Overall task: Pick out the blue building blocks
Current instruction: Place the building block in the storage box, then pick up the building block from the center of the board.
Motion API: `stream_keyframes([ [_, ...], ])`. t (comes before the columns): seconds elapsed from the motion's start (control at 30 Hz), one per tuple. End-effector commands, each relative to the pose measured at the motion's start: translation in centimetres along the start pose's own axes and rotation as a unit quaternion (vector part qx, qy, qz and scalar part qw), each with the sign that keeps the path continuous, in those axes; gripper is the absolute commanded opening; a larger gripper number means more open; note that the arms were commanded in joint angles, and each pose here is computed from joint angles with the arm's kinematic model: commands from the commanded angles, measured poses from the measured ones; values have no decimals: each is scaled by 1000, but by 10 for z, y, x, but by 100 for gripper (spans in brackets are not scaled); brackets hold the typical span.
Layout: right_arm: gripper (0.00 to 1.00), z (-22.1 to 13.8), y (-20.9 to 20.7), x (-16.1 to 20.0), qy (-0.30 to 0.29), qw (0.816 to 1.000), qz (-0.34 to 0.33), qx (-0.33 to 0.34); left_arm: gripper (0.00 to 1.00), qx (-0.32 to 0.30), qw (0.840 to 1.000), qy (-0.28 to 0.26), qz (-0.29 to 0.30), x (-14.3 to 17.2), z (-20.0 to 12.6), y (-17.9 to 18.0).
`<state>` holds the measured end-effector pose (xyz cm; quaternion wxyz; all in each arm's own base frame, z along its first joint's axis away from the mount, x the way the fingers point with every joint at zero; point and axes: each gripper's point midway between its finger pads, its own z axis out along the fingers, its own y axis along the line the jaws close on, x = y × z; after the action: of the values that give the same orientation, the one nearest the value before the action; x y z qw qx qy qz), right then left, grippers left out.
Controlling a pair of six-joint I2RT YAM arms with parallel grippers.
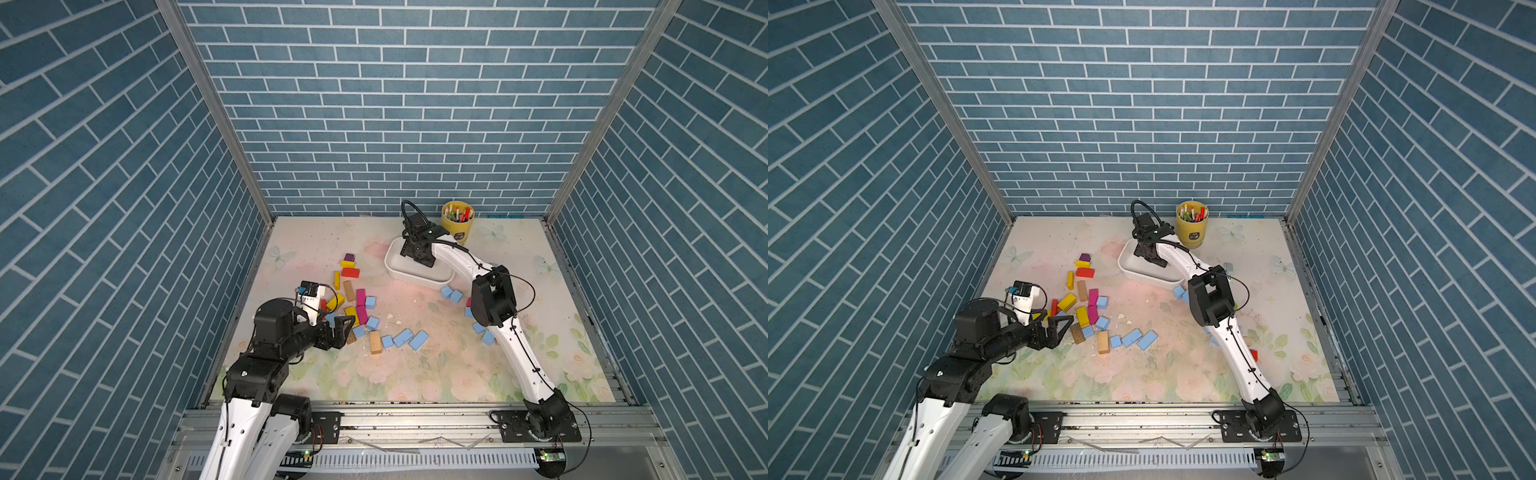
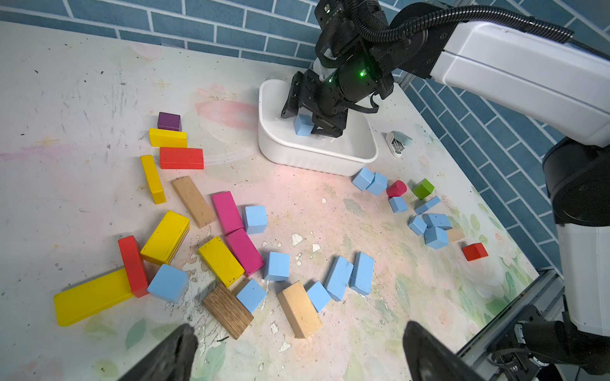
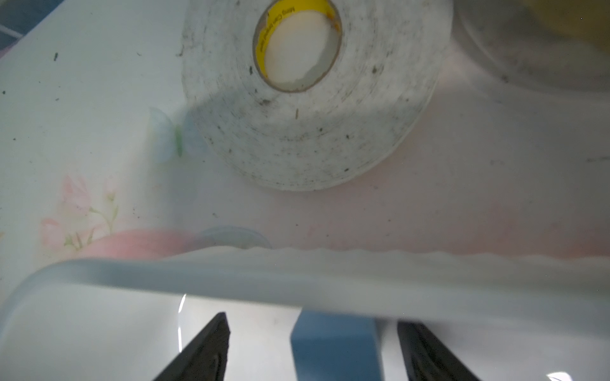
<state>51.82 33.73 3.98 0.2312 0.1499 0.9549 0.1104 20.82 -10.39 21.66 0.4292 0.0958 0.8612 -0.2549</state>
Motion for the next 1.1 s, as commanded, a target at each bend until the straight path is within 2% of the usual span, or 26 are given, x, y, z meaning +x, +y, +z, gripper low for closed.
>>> stream_keyframes([
  [0.0,82,22,-32,20,39,998,9,49,99,1,1000,5,2,2,1,0],
  [0.1,82,15,-30,16,41,998,9,42,99,-1,1000,4,3,2,1,0],
  [0.23,84,-15,-13,-1,22,1000,4,5,99,0,1000,6,2,3,1,0],
  [0.67,88,-162,13,-54,-76,992,-48,-92,99,-1,1000,6,3,2,1,0],
  [0.83,89,-209,-2,-54,-106,985,-79,-107,99,-2,1000,5,3,2,1,0],
  [1.07,96,-243,-41,-31,-125,979,-114,-110,99,-5,1000,7,3,3,1,1],
])
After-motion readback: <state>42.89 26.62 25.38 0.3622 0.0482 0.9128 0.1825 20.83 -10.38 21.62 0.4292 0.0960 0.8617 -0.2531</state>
